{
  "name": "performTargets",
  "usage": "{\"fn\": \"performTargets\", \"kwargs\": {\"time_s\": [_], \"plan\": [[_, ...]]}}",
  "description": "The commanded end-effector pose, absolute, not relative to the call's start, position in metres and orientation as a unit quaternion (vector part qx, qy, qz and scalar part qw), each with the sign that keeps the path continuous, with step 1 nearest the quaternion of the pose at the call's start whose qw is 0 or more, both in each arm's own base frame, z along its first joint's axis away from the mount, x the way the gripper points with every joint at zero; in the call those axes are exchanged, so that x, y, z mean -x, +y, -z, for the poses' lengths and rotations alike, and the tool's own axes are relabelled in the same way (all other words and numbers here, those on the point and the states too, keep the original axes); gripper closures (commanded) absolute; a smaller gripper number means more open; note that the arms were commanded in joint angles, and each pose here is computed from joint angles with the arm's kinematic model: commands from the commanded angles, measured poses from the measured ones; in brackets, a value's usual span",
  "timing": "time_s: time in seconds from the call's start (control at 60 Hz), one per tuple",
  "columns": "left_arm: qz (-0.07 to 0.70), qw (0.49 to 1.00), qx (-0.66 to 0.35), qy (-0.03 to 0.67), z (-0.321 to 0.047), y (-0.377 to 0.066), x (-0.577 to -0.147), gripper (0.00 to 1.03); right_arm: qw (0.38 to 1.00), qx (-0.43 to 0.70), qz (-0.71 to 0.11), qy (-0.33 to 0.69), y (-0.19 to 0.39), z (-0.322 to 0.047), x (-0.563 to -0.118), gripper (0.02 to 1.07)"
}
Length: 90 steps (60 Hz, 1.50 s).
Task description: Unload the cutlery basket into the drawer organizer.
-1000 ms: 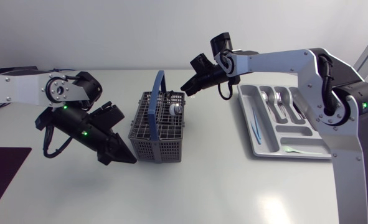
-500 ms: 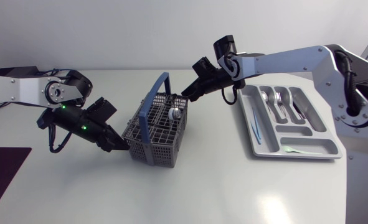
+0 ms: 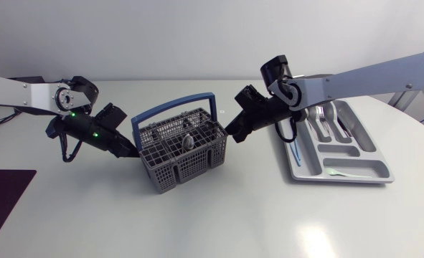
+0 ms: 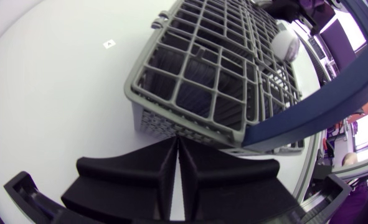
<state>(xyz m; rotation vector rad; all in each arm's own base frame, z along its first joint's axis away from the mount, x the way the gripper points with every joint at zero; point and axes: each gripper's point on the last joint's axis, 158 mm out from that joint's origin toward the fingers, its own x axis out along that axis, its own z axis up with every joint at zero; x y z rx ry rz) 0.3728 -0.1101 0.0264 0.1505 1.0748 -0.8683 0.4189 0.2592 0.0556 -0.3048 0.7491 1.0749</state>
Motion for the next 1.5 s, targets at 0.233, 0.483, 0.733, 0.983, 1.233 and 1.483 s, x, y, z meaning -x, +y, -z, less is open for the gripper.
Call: {"fn": "performTargets", "kwargs": {"time_s": [0.233,0.483,0.733,0.983,1.233,1.483], "plan": [[0.397,0.798,-0.053,0.45,-0.049,-0.124,-0.424,0.96,0.752,0.142,-0.533,0.36,0.271,-0.043,-0.367,1.01],[0.373,0.817,-0.038,0.438,-0.064,-0.096,-0.424,0.74,0.812,0.189,-0.459,0.308,0.24,-0.077,-0.39,0.93],[0.343,0.864,-0.065,0.364,-0.13,-0.062,-0.383,0.18,0.863,0.255,-0.38,0.214,0.213,-0.132,-0.374,0.47],[0.374,0.861,-0.099,0.329,-0.152,-0.095,-0.337,0.07,0.859,0.304,-0.364,0.192,0.234,-0.124,-0.35,0.47],[0.417,0.845,-0.136,0.307,-0.157,-0.128,-0.318,0.06,0.854,0.353,-0.344,0.165,0.27,-0.109,-0.351,0.47],[0.445,0.83,-0.188,0.28,-0.151,-0.152,-0.314,0.06,0.856,0.361,-0.34,0.148,0.274,-0.094,-0.359,0.42]]}}
